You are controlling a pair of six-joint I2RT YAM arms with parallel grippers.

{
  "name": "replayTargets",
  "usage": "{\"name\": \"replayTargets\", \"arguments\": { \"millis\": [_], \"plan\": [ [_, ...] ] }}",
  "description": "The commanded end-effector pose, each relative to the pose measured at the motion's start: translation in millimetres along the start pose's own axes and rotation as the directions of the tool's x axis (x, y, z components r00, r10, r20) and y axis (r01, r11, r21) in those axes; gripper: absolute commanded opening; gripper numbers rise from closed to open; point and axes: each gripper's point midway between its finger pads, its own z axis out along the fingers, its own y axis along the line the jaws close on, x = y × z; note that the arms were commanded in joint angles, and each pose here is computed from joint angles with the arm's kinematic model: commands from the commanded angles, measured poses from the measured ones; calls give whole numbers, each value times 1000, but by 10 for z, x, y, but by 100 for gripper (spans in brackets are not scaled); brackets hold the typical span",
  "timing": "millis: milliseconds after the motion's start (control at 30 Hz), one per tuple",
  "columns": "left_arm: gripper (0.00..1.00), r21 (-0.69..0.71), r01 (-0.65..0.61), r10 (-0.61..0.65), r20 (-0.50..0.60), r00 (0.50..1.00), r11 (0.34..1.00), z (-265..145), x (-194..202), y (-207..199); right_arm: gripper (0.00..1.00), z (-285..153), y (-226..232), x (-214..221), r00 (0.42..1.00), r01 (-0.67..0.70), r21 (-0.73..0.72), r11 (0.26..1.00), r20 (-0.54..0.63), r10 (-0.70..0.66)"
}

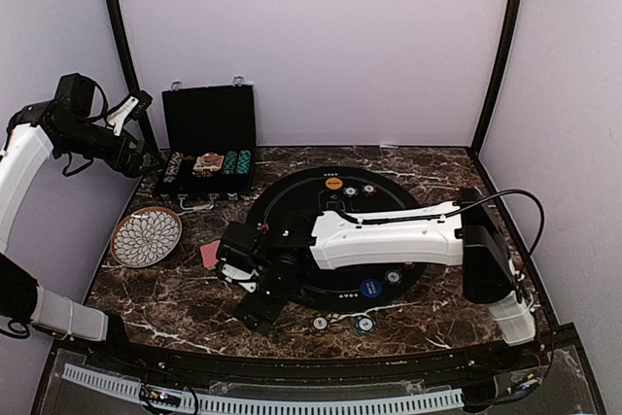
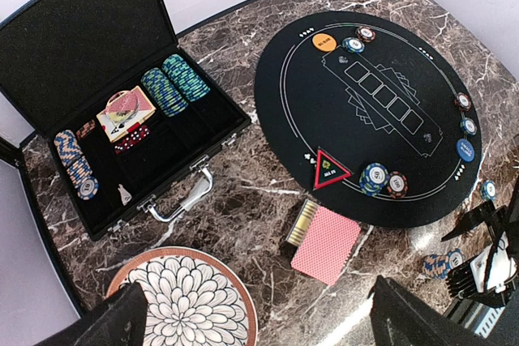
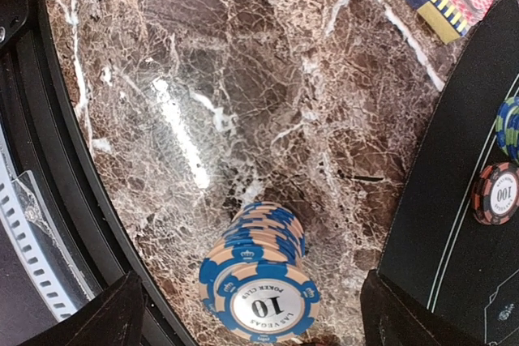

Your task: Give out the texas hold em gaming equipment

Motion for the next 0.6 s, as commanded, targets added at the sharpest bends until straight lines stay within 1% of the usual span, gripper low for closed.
{"name": "replayTargets", "arguments": {
  "millis": [0, 333, 567],
  "plan": [
    [99, 16, -27, 27, 23, 999, 1000, -112, -44, -111, 92, 76, 47, 3, 1000, 28, 24, 999, -9, -28],
    [99, 12, -27, 27, 19, 999, 1000, -108, -27, -105, 83, 89, 16, -34, 1000, 28, 46, 999, 4, -28],
    [99, 11, -27, 26, 19, 999, 1000, -99, -30, -98, 73, 52, 5, -59, 1000, 24, 53, 998, 17, -25]
  ]
}}
